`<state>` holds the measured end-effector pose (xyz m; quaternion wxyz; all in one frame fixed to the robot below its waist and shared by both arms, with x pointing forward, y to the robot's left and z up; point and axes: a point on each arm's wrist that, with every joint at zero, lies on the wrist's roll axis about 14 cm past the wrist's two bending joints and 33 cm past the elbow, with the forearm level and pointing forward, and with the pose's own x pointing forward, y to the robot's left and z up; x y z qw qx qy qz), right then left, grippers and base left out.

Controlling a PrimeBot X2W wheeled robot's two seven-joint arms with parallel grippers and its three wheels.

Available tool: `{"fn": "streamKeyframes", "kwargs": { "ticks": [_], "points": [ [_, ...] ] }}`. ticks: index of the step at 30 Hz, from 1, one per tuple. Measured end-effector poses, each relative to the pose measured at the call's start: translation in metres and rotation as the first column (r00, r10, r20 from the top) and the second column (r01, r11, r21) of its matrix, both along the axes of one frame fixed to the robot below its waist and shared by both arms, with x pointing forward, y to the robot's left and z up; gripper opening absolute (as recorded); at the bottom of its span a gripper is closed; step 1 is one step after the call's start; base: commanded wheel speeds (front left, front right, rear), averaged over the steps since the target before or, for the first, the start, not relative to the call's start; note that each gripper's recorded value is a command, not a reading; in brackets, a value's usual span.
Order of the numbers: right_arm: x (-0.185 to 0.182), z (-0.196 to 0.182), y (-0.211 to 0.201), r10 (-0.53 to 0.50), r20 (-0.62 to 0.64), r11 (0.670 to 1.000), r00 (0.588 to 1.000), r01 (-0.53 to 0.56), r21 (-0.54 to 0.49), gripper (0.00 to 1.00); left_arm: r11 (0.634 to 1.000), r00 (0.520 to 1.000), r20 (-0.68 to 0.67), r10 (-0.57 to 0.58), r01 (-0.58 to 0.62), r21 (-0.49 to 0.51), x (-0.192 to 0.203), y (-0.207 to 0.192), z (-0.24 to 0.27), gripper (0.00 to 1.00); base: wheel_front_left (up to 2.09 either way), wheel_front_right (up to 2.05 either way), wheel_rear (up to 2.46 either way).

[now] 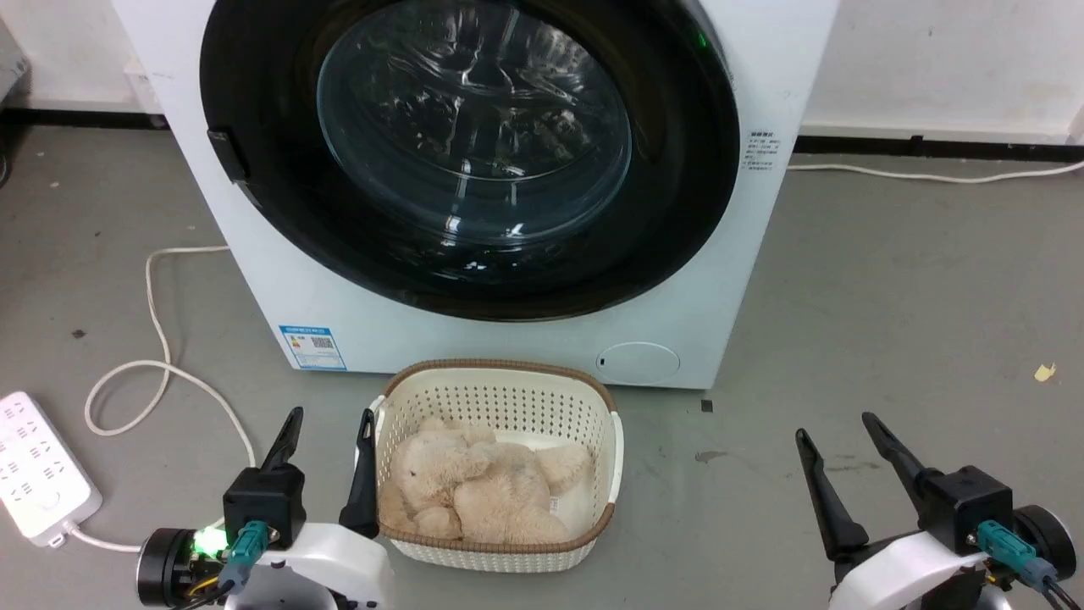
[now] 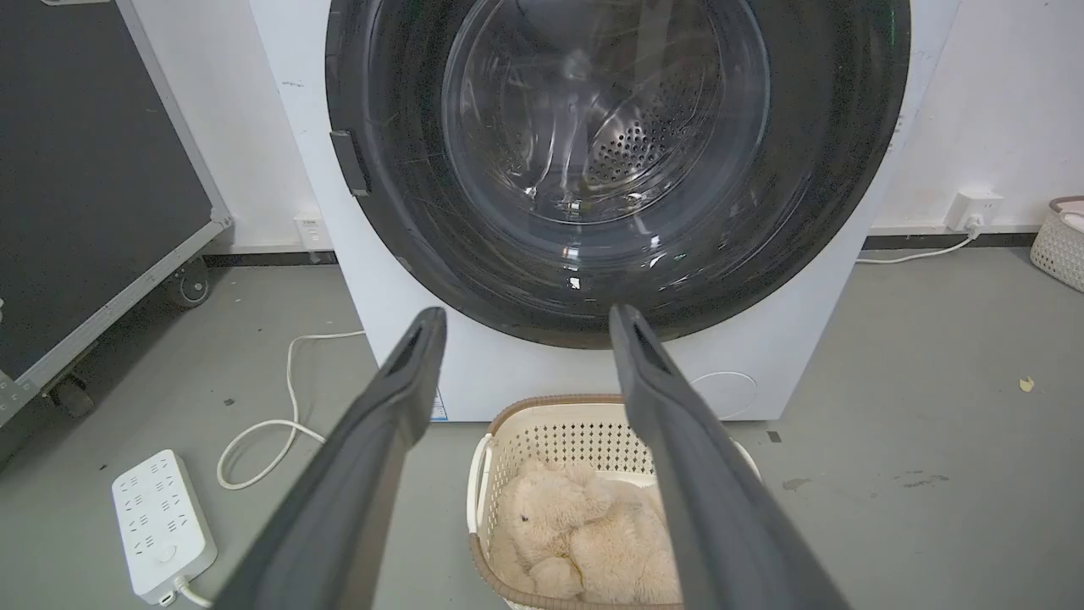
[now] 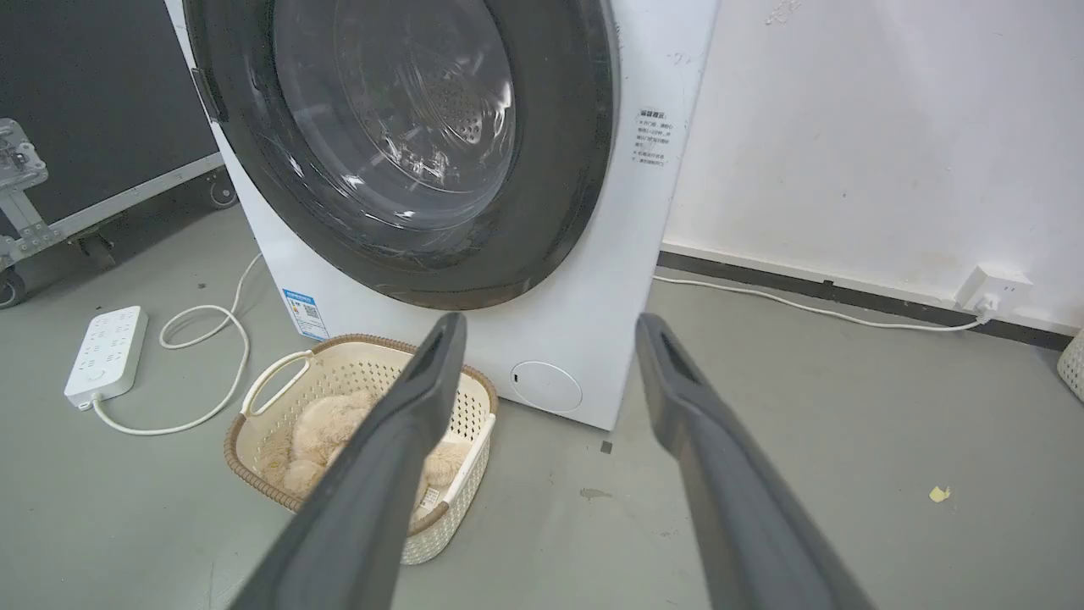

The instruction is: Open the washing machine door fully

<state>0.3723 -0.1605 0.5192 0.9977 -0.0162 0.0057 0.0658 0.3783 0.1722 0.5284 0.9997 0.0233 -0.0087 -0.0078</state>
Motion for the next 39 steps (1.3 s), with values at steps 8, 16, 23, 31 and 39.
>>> {"fn": "streamKeyframes", "kwargs": {
  "ticks": [8,16,23,31,39],
  "points": [
    [0.017,0.006,-0.001,0.011,0.029,1.000,1.000,-0.010,-0.013,1.00,1.000,1.000,-0.006,0.007,-0.007,0.000,0.006,0.001,-0.005,1.00,0.00,0.00,0.00],
    [0.043,0.019,-0.002,0.028,0.071,1.000,0.997,-0.027,-0.013,1.00,1.000,1.000,-0.003,0.009,-0.009,0.001,0.015,0.000,-0.009,1.00,0.00,0.00,0.00],
    [0.071,0.031,0.000,0.045,0.093,0.999,0.995,-0.047,0.020,1.00,1.000,1.000,-0.001,0.020,-0.020,0.002,0.022,0.002,-0.012,1.00,0.00,0.00,0.00],
    [0.106,0.042,-0.004,0.035,0.100,0.993,0.994,-0.046,0.111,0.00,0.999,0.999,0.002,0.032,-0.032,0.006,0.030,0.004,-0.015,1.00,0.00,0.00,0.00],
    [0.140,0.042,-0.011,0.010,0.068,0.976,0.998,-0.024,0.216,0.00,0.999,0.999,0.002,0.036,-0.037,0.008,0.035,0.004,-0.020,1.00,0.00,0.00,0.00]
  ]
}}
